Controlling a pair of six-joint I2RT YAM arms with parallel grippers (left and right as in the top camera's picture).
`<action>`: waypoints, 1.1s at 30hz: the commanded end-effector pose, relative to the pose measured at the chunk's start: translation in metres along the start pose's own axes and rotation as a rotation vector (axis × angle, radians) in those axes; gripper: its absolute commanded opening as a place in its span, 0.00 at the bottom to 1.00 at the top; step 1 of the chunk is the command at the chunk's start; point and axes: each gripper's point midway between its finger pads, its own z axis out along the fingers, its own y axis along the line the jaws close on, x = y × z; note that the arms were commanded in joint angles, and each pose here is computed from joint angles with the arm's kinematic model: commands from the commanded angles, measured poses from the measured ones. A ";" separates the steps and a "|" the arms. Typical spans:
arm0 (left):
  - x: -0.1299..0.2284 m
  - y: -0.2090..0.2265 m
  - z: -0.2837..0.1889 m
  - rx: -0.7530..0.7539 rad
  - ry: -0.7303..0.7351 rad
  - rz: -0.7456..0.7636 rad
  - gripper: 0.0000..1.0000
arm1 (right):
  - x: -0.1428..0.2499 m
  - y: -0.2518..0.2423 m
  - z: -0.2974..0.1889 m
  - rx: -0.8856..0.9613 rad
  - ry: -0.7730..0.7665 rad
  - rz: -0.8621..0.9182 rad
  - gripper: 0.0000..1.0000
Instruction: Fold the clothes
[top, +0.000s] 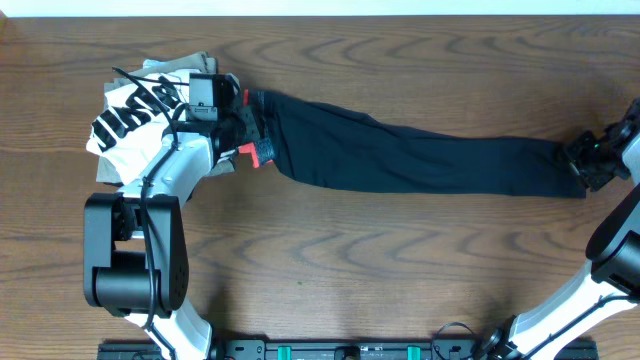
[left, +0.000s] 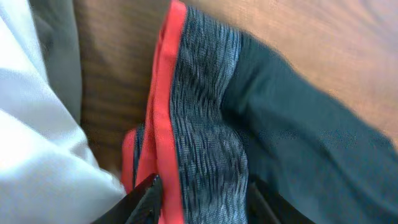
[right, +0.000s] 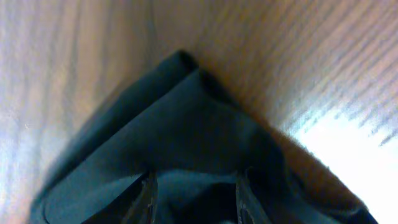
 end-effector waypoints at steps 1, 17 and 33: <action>-0.002 -0.010 -0.013 0.041 -0.004 0.085 0.43 | -0.006 0.012 -0.026 -0.050 -0.037 -0.095 0.40; 0.016 -0.015 -0.036 0.029 0.061 0.211 0.47 | 0.020 0.059 -0.101 -0.134 -0.096 -0.302 0.45; 0.040 -0.027 -0.035 0.034 0.139 0.235 0.48 | 0.064 0.042 0.026 -0.039 0.201 -0.357 0.38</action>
